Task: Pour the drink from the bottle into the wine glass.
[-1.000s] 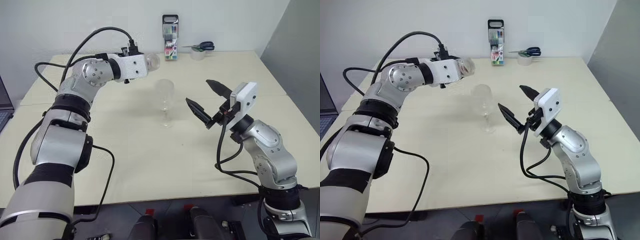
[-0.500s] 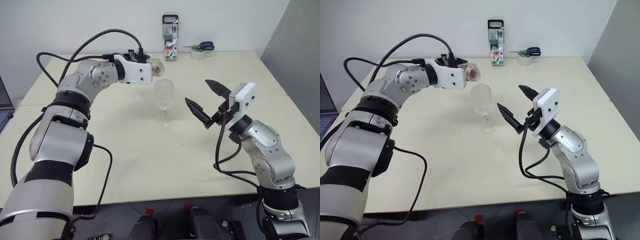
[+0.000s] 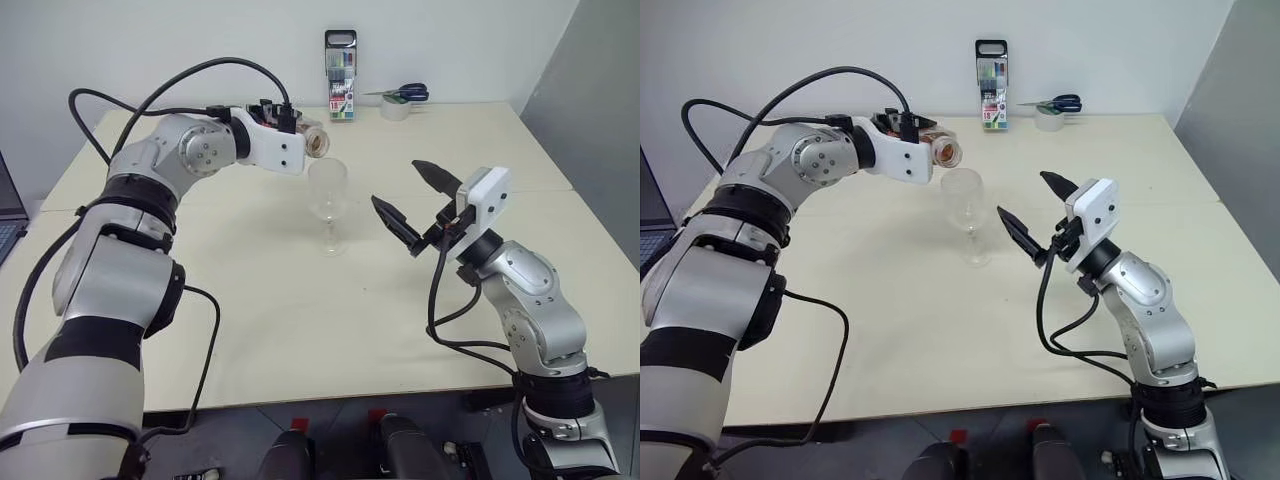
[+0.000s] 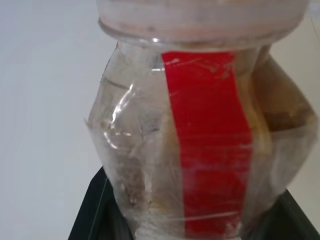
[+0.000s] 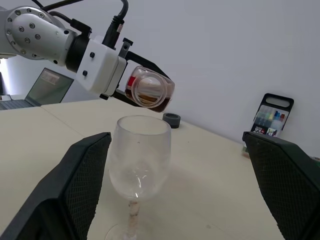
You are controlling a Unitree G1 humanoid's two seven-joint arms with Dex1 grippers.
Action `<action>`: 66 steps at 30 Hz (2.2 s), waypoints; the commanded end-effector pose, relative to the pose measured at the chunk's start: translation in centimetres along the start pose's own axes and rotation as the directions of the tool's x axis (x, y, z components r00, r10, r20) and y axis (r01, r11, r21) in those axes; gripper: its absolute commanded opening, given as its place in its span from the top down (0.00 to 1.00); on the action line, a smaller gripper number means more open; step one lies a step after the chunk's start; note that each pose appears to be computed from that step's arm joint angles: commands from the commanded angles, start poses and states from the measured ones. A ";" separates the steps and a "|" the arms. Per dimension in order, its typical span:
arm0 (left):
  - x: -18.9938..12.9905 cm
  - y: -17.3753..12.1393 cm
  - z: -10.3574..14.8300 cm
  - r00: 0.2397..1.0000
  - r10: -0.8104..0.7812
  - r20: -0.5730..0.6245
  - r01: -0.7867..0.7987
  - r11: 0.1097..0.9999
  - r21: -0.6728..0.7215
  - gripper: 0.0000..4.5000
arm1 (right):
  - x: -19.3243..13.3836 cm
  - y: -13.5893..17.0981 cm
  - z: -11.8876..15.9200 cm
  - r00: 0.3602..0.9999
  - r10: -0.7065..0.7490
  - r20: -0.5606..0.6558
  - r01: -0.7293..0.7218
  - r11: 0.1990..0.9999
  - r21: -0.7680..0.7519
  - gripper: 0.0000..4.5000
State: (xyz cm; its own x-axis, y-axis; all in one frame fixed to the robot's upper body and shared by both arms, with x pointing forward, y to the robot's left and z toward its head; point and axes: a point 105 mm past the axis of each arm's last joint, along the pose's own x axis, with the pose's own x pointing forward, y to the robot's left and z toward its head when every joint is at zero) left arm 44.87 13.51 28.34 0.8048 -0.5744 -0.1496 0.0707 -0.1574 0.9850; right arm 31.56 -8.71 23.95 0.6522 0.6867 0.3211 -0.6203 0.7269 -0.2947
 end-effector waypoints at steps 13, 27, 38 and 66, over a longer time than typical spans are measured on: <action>-0.8 4.2 0.0 0.992 0.129 -0.012 -0.125 0.981 0.150 0.60 | 0.3 0.2 1.5 0.998 0.012 0.053 -0.011 0.999 -0.031 0.00; -1.1 4.5 -0.4 0.991 0.133 -0.032 -0.125 0.972 0.199 0.60 | 0.2 0.2 1.2 0.998 0.019 0.052 -0.017 0.999 -0.037 0.00; -1.2 4.7 -0.6 0.990 0.137 -0.042 -0.124 0.964 0.235 0.60 | -0.1 0.3 0.7 0.999 0.019 0.046 -0.018 0.999 -0.036 0.00; -1.2 4.8 -1.0 0.986 0.154 -0.064 -0.143 0.977 0.156 0.60 | 0.0 0.3 0.8 0.999 0.027 0.040 -0.025 0.999 -0.045 0.00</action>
State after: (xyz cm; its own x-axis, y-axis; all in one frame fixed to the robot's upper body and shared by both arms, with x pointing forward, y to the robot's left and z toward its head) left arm 45.20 14.47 30.51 0.8454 -0.5280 -0.0809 -0.0834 -0.2800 0.9564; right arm 31.35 -8.54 23.64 0.6355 0.7027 0.3199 -0.6278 0.7114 -0.3158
